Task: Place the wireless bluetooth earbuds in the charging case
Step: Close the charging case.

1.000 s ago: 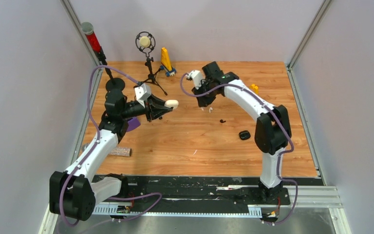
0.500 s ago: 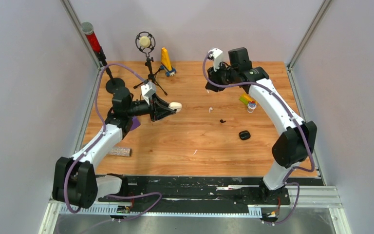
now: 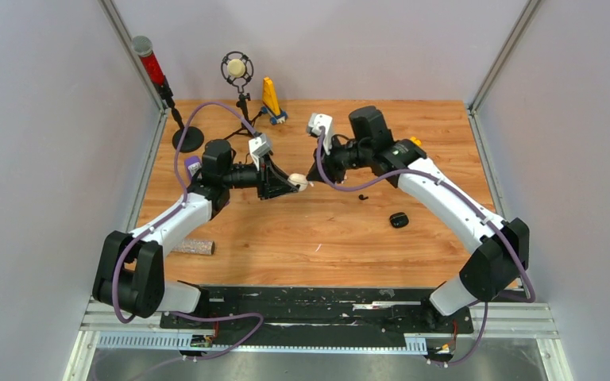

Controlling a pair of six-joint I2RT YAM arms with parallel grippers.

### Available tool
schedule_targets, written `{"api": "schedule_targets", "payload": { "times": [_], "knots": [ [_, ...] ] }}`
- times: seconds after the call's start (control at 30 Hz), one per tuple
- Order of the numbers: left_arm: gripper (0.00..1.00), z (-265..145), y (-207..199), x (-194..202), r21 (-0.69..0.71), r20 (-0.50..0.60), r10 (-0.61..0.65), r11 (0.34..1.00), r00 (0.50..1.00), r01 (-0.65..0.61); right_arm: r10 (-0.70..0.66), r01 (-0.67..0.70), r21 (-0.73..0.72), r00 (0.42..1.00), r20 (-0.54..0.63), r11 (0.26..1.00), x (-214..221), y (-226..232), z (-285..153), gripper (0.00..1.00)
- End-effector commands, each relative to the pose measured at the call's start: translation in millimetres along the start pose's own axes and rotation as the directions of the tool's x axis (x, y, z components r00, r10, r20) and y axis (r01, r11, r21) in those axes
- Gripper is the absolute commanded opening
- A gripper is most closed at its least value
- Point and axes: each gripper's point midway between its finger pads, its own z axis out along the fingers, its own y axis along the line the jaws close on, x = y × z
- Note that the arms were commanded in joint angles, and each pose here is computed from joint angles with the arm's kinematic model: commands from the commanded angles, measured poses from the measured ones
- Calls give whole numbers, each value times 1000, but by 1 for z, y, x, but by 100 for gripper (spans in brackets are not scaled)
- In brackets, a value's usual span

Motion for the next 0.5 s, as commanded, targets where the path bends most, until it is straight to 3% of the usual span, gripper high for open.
{"api": "schedule_targets", "payload": {
  "times": [0.0,0.47],
  "knots": [
    [22,2,-3,-17,14,18,59,998,998,-60,-133,133,18,991,-18,991,3,5,13,18],
    [22,6,-10,-13,33,-1,86,996,996,-86,-158,164,88,985,-72,983,12,-5,24,18]
  ]
}}
